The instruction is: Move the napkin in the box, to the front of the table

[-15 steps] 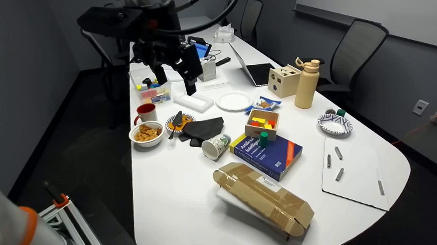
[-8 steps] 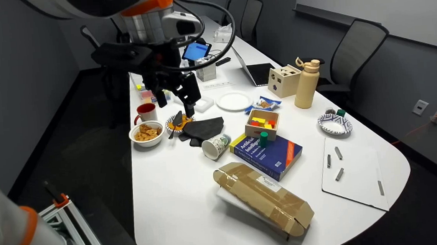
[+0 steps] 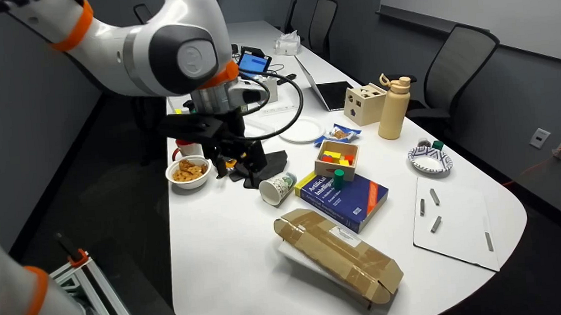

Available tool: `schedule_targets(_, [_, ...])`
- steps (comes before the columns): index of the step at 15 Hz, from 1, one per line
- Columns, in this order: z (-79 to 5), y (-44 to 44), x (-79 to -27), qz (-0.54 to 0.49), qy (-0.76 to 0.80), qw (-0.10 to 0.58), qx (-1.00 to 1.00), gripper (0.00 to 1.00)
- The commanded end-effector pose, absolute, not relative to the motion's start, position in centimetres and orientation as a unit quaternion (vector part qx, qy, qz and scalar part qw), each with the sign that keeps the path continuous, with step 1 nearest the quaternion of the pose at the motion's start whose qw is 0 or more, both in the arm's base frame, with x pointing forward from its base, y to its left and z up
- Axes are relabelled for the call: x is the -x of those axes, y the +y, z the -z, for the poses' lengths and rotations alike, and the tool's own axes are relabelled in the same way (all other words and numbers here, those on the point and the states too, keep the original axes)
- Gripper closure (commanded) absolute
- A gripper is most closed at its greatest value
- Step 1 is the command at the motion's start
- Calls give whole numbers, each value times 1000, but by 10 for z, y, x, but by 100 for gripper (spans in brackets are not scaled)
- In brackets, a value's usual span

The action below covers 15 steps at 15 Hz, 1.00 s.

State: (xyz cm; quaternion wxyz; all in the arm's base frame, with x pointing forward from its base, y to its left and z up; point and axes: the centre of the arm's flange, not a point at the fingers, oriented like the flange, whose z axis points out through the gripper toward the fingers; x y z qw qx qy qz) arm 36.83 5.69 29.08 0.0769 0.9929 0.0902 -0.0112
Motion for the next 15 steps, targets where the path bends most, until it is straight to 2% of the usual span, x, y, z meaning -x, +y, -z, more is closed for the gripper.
schedule_targets(1, [-227, 45, -362, 49, 66, 128, -988, 0])
schedule_targets(8, [-141, 24, -349, 110, 41, 210, -971, 0])
schedule_targets(15, [-95, 27, -354, 103, 35, 262, -959, 0])
